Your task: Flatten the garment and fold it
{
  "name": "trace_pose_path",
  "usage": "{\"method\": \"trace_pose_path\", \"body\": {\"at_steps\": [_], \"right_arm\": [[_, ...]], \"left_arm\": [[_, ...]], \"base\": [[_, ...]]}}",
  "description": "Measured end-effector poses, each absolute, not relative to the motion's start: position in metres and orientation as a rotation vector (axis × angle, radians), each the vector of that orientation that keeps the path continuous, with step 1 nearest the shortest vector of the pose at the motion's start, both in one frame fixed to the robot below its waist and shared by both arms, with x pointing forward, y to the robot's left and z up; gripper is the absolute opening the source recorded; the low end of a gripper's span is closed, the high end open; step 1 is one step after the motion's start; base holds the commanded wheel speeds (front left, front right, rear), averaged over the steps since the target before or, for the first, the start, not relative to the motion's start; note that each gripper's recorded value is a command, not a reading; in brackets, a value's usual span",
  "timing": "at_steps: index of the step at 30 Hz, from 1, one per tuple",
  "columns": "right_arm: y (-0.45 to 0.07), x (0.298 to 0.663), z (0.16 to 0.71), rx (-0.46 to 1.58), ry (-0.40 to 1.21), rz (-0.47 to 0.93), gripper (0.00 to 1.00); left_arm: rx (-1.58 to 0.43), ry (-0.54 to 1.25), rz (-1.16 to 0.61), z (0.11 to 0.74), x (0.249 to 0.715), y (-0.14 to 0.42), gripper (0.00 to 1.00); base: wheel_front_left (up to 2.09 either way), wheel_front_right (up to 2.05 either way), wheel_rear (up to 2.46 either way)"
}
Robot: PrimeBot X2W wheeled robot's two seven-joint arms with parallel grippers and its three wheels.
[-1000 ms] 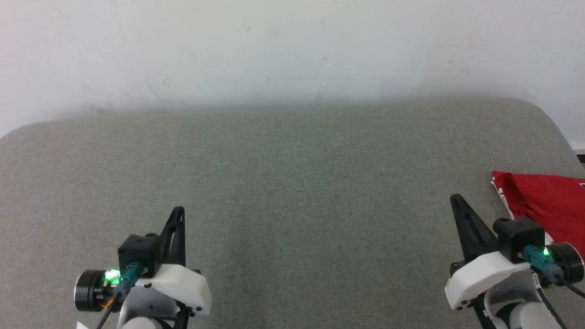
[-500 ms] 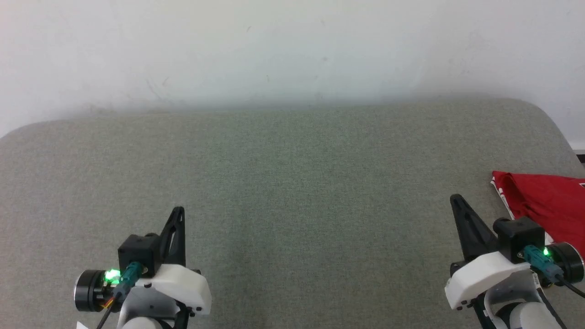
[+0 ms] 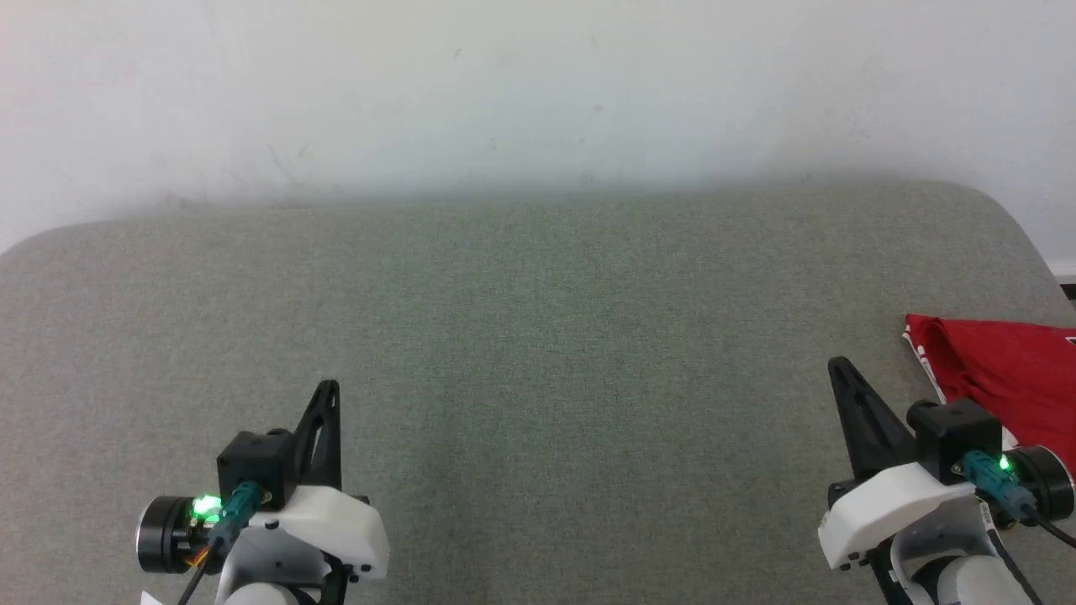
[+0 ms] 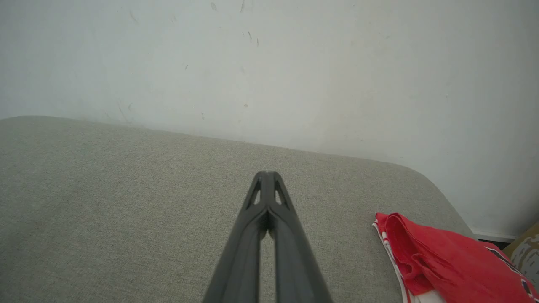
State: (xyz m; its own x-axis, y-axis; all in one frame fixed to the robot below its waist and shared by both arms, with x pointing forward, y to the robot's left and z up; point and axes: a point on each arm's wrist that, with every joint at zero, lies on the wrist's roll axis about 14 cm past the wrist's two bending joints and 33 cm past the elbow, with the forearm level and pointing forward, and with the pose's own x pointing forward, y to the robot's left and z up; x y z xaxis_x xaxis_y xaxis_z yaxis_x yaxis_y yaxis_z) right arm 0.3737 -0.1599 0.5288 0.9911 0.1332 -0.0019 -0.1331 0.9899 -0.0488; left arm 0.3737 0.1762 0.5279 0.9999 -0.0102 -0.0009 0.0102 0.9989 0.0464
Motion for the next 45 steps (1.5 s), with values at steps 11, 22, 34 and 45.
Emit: {"method": "trace_pose_path", "body": {"at_steps": [11,22,34,45], "right_arm": [[-0.1599,0.3737,0.5288,-0.049,-0.001,0.134,0.00],[-0.1599,0.3737,0.5288,-0.049,-0.001,0.134,0.00],[-0.1599,0.3737,0.5288,-0.049,-0.001,0.134,0.00],[-0.1599,0.3737,0.5288,-0.049,-0.001,0.134,0.00]], "left_arm": [[0.046,0.001,-0.010,0.5279,0.3737,0.1762,0.00],[0.046,0.001,-0.010,0.5279,0.3737,0.1762,0.00],[0.046,0.001,-0.010,0.5279,0.3737,0.1762,0.00],[0.046,0.001,-0.010,0.5279,0.3737,0.1762,0.00]], "base": [[0.00,0.00,0.00],[0.00,0.00,0.00],[0.00,0.00,0.00],[0.00,0.00,0.00]]}}
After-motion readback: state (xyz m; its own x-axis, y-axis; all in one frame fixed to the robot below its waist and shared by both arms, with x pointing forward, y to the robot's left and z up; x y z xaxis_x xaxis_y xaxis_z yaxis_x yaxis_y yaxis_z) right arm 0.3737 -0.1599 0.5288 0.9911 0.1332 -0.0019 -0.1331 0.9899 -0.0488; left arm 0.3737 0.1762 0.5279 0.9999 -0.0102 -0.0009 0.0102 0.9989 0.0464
